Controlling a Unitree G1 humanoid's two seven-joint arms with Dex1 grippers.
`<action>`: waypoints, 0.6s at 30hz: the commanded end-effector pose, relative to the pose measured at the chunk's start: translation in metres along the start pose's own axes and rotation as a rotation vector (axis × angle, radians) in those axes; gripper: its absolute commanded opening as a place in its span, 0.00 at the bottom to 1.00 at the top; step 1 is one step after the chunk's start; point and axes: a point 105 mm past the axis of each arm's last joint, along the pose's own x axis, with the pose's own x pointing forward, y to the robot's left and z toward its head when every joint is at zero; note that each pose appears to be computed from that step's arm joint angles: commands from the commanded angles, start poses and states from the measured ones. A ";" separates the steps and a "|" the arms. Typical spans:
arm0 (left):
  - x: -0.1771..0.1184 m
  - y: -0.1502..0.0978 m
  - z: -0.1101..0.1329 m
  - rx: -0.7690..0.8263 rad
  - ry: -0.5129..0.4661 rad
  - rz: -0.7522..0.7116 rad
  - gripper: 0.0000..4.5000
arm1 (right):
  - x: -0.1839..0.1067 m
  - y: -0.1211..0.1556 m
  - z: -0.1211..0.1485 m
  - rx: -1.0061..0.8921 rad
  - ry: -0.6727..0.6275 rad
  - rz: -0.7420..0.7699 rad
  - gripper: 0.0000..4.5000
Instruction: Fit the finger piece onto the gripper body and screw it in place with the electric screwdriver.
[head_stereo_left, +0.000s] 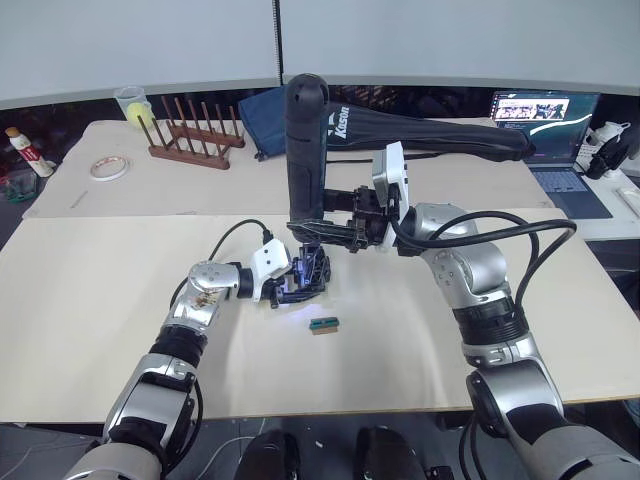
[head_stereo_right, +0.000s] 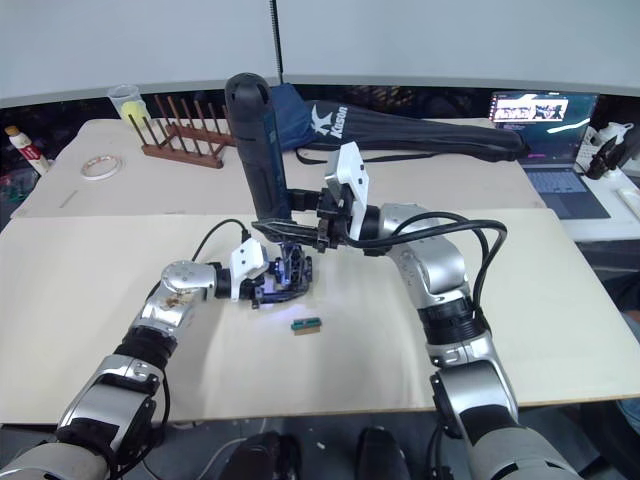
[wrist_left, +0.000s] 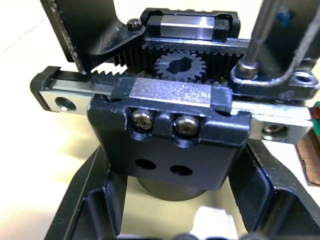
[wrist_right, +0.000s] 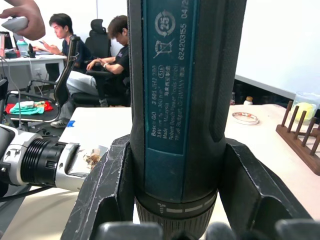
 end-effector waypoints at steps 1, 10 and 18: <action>-0.006 0.008 0.011 0.035 -0.026 0.025 0.51 | -0.009 -0.001 -0.052 0.112 0.180 -0.036 0.43; -0.007 0.006 0.010 0.032 -0.025 0.026 0.51 | -0.011 -0.005 -0.047 0.096 0.169 -0.042 0.43; -0.003 -0.007 -0.006 -0.012 -0.004 0.011 0.51 | -0.006 0.005 0.047 -0.107 -0.089 -0.004 0.43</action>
